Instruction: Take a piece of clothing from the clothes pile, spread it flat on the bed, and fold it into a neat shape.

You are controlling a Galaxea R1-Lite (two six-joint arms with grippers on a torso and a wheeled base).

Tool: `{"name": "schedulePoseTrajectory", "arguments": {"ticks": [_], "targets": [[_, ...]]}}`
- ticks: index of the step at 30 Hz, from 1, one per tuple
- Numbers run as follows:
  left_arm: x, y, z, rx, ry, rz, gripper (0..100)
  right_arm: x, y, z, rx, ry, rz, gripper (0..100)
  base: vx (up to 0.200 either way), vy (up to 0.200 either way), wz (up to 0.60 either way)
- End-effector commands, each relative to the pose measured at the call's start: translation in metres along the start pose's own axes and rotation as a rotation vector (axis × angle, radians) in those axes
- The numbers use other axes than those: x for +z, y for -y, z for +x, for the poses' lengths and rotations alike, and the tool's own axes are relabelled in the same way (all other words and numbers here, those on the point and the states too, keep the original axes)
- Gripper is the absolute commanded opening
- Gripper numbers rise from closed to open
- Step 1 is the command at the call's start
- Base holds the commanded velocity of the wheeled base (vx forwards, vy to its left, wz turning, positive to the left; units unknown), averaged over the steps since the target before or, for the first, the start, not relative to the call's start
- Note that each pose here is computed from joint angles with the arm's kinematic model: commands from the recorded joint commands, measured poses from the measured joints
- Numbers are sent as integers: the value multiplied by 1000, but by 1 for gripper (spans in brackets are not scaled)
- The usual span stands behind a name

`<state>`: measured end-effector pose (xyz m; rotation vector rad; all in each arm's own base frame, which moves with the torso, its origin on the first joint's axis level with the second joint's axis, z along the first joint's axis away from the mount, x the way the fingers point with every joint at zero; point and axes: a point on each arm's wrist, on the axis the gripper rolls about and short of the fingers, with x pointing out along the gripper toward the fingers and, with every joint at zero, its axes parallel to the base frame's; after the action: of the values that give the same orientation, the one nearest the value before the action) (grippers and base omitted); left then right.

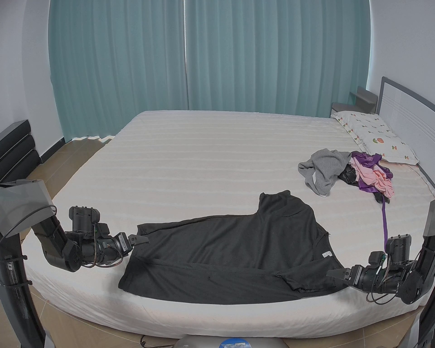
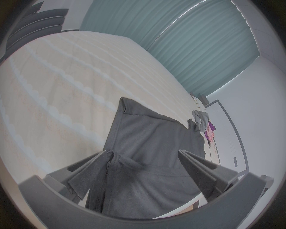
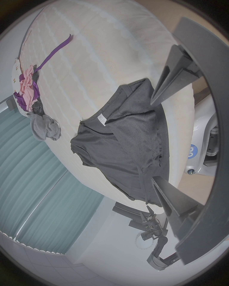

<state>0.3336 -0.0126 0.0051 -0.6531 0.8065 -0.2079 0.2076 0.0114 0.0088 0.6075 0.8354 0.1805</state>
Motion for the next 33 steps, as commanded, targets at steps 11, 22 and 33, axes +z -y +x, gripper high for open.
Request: {"name": "schedulePoseTrajectory", "arguments": {"ticks": [11,22,33], "targets": [[-9,0,16,31,-28,11,100,-2,2,4,-8,-19,-1,100,0,0,0],[-17,-1,27,65,-41,22,100,-2,2,3,-7,-18,-2,100,0,0,0],[-16,-1,2,90,-13,2,0,0,-2,4,16,13,-17,100,0,0,0]]}}
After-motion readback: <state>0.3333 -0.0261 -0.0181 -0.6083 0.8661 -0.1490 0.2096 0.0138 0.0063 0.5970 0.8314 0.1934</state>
